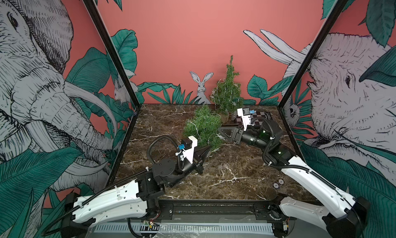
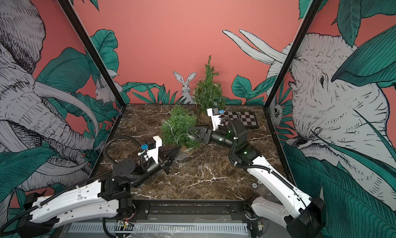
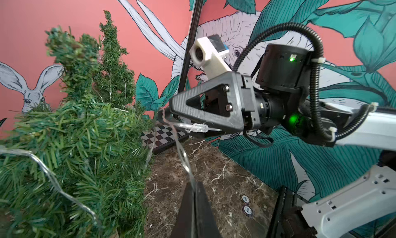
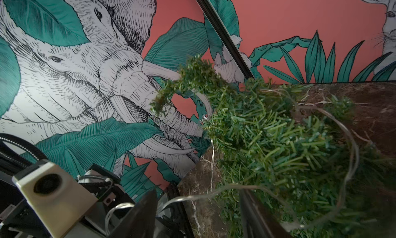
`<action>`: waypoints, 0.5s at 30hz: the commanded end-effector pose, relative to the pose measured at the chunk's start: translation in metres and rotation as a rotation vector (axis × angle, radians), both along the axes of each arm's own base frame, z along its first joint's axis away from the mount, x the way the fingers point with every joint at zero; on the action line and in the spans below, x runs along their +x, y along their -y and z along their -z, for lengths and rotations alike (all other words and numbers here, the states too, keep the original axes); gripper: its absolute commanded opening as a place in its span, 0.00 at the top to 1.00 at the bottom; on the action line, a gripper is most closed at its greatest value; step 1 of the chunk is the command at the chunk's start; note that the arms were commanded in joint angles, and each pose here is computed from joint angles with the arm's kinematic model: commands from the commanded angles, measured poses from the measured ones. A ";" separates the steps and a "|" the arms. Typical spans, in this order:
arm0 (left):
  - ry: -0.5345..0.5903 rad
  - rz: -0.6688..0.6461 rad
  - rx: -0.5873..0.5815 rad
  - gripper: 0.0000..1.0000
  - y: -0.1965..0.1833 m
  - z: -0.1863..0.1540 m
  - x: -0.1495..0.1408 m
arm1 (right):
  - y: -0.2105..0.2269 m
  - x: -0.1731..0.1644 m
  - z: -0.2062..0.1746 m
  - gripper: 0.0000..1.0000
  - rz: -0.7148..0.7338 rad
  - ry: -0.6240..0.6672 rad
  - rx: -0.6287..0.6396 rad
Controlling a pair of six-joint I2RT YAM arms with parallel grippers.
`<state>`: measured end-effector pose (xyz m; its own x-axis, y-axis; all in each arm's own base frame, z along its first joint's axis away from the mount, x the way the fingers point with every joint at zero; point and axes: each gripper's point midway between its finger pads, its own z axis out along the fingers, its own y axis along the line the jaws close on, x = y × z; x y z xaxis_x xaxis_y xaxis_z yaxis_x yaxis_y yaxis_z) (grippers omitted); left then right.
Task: Wrap string light around the christmas tree
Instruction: Wrap the light string around the Christmas tree.
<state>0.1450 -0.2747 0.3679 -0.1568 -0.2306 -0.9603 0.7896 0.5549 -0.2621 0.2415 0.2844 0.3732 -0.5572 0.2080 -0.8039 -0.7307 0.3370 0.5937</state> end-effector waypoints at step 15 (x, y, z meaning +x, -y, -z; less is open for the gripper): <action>-0.005 -0.028 -0.065 1.00 -0.038 -0.013 -0.007 | 0.056 -0.015 0.047 0.18 0.212 0.203 -0.218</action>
